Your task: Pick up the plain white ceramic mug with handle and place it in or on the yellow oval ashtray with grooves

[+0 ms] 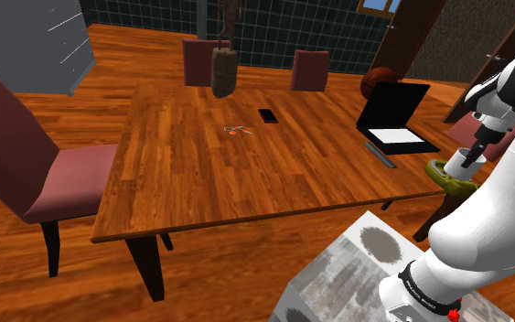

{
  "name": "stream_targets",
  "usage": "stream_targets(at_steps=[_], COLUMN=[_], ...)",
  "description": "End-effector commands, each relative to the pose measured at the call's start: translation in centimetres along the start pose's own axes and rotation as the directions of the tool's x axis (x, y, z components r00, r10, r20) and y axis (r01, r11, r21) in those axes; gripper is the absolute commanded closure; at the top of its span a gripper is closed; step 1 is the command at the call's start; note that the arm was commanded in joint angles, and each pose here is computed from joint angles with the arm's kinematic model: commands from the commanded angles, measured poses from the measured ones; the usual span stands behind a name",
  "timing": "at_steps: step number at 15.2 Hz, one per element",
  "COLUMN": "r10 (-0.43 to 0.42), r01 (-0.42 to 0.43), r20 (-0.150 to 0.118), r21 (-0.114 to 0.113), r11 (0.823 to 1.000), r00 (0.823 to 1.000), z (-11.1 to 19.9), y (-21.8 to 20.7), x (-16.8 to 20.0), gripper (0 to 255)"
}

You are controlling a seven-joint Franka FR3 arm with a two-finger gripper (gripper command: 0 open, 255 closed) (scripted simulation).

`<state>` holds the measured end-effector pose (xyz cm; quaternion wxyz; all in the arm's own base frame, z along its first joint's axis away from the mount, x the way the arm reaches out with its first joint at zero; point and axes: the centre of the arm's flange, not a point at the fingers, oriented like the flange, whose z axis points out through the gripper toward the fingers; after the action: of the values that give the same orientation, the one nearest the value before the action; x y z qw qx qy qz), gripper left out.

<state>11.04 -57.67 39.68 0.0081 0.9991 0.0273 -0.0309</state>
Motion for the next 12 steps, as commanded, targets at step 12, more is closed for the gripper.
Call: stream_targets(at_steps=[12], r10=[0.0], r01=[0.0], r20=[0.0], r21=[0.0], r11=[1.0], r00=[1.0], z=[-5.0], y=[0.0], x=[0.0], gripper=[0])
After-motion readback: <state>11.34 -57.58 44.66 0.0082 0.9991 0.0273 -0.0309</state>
